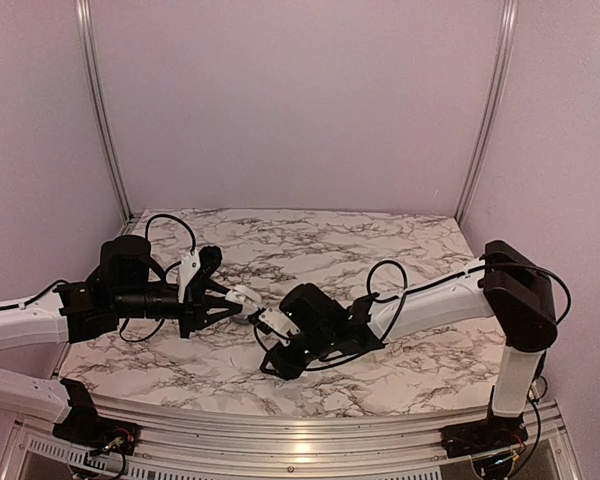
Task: Insert the wireless bluetooth earbuds into the charging case
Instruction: Adjust the right earbud at the center of the board.
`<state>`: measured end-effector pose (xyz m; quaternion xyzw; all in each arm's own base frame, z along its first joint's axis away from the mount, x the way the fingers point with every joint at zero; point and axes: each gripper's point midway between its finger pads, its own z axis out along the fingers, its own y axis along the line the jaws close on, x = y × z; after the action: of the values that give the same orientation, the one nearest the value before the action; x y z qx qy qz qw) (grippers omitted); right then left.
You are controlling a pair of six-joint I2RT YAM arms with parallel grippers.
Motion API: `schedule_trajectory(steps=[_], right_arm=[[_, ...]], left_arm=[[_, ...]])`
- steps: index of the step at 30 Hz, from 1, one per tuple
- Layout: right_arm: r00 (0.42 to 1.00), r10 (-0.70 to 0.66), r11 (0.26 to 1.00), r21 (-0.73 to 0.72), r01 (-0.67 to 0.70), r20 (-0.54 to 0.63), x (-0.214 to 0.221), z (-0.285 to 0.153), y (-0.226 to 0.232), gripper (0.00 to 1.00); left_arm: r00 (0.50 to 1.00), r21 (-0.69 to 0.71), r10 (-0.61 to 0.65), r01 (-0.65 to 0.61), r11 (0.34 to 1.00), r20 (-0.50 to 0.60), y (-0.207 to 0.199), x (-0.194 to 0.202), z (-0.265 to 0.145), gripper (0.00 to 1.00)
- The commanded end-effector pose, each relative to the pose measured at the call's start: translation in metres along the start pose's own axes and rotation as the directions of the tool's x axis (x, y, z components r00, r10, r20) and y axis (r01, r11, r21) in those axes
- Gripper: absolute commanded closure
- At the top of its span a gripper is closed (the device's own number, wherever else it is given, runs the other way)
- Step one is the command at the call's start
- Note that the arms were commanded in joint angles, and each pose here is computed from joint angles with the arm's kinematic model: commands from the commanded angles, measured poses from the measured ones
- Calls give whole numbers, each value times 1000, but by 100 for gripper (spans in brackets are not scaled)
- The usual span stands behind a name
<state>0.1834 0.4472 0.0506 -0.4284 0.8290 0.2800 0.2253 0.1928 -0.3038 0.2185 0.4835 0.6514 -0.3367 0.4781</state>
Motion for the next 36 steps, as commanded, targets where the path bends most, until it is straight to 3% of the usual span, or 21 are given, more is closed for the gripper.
schedule_trajectory(steps=[1, 4, 16, 30, 36], right_arm=[[996, -54, 993, -110, 46, -74, 12, 6, 18, 58], [995, -53, 986, -162, 40, -81, 20, 4, 26, 60], [996, 28, 994, -105, -37, -85, 45, -18, 16, 71], [994, 108, 994, -7, -108, -20, 61, -57, 3, 72], [993, 118, 992, -39, -118, 18, 44, -56, 29, 72]], left_arm=[[999, 2, 10, -10, 1000, 37, 0, -7, -3, 100], [999, 5, 8, -8, 1000, 37, -1, -7, -3, 100], [999, 14, 6, -6, 1000, 37, -2, -7, -3, 100], [999, 17, 2, -3, 1000, 37, -2, -7, -3, 100], [999, 15, 2, -2, 1000, 38, -2, -8, -2, 100]])
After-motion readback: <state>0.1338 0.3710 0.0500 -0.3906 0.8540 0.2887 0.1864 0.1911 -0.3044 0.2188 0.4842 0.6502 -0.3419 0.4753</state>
